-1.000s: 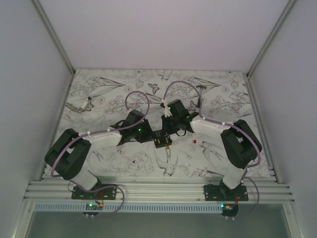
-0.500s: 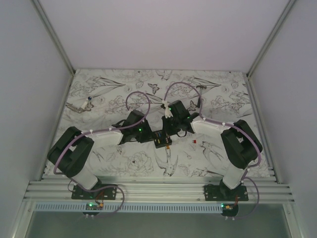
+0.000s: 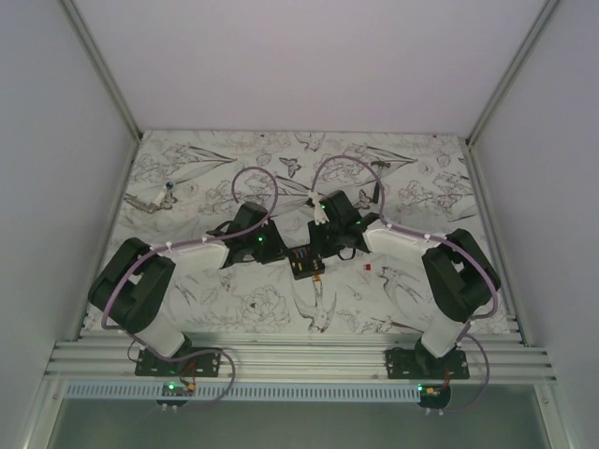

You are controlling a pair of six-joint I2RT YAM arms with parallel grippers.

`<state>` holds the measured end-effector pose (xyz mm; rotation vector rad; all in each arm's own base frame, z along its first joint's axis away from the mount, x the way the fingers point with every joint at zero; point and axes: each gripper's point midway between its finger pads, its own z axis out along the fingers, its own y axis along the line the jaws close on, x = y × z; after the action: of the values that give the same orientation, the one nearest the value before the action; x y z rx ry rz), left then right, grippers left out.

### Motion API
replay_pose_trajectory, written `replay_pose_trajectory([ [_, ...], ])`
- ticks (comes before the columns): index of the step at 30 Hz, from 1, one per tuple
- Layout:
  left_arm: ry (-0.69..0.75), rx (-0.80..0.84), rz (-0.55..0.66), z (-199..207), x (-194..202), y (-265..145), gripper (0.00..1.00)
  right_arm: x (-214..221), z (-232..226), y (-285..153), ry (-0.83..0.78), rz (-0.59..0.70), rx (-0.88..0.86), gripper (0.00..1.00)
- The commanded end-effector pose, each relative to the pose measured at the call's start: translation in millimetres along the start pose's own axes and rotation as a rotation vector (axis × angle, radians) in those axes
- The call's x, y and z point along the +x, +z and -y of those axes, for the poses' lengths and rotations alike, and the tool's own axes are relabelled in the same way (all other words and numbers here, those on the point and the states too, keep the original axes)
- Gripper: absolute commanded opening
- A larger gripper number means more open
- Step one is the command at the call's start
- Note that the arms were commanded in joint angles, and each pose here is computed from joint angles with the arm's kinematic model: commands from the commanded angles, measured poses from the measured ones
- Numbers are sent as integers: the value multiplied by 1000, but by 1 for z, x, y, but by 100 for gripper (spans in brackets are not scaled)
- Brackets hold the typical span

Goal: Snap on the fuse box
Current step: Install the fuse at the fuse box base.

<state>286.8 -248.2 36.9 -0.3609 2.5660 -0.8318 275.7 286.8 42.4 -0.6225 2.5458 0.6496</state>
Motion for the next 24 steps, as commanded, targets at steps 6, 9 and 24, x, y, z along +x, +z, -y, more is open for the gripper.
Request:
replay_pose_trajectory([
  [6,28,22,10,6,-16,-5,31,-37,-17,-10,1,81,-49,22],
  [9,25,18,3,6,-18,-3,30,-41,-18,-7,6,80,-52,20],
  [24,20,26,-42,7,-14,4,26,-22,-8,6,39,7,-18,13],
])
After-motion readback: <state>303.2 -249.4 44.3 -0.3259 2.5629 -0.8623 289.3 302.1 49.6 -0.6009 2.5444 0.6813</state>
